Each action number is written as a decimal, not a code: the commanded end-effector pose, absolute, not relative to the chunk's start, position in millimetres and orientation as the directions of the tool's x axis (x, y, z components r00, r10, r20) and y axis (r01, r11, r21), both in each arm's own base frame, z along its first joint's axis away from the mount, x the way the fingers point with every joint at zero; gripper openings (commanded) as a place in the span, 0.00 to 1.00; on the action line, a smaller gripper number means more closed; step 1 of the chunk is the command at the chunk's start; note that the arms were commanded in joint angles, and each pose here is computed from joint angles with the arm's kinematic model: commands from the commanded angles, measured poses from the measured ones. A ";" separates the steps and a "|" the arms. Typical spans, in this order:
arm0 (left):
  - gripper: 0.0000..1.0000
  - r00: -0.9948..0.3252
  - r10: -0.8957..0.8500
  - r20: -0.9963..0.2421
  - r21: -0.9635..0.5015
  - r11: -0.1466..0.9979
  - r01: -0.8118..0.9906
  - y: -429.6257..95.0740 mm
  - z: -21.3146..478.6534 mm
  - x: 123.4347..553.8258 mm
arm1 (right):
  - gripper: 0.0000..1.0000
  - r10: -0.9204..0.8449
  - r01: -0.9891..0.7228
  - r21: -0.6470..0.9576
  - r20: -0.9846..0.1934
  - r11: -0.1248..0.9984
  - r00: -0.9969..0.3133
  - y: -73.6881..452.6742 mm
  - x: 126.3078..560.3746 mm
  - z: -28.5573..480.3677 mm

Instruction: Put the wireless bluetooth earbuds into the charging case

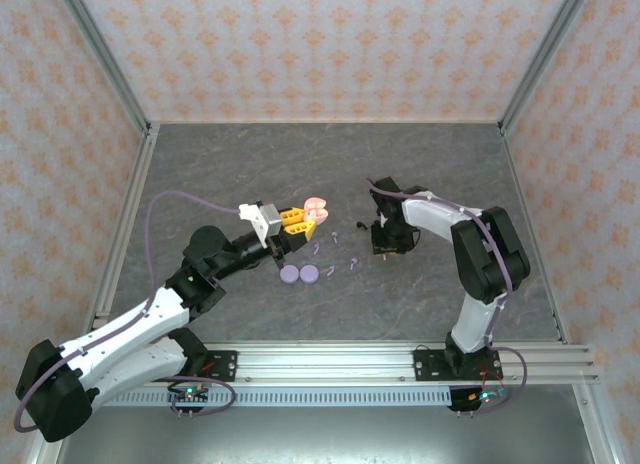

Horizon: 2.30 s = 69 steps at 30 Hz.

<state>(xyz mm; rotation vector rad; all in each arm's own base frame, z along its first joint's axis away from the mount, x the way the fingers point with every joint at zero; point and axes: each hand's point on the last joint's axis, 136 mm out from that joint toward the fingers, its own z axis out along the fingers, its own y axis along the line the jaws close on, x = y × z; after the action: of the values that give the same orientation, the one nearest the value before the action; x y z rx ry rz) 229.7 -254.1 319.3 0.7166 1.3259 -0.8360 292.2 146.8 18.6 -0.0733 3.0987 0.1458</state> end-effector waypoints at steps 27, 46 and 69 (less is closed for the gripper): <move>0.00 0.117 -0.171 -0.978 -0.013 0.614 0.789 -253.5 330.6 254.7 | 0.20 0.114 -0.189 0.394 -0.628 0.899 -0.770 199.7 303.9 257.9; 0.00 0.079 -0.184 -0.980 -0.059 0.641 0.766 -261.1 321.1 275.9 | 0.19 0.181 -0.459 0.509 -0.789 0.729 -0.588 281.3 281.0 360.7; 0.00 0.072 -0.198 -0.978 -0.076 0.652 0.754 -259.6 323.7 279.5 | 0.19 0.108 -0.452 0.518 -0.735 0.726 -0.669 297.5 276.1 325.9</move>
<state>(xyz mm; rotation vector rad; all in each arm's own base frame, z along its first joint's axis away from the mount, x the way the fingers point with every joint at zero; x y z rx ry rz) 279.3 -260.0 295.8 0.5650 1.3881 -0.7555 279.7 292.5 326.9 -0.2515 2.1263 0.8736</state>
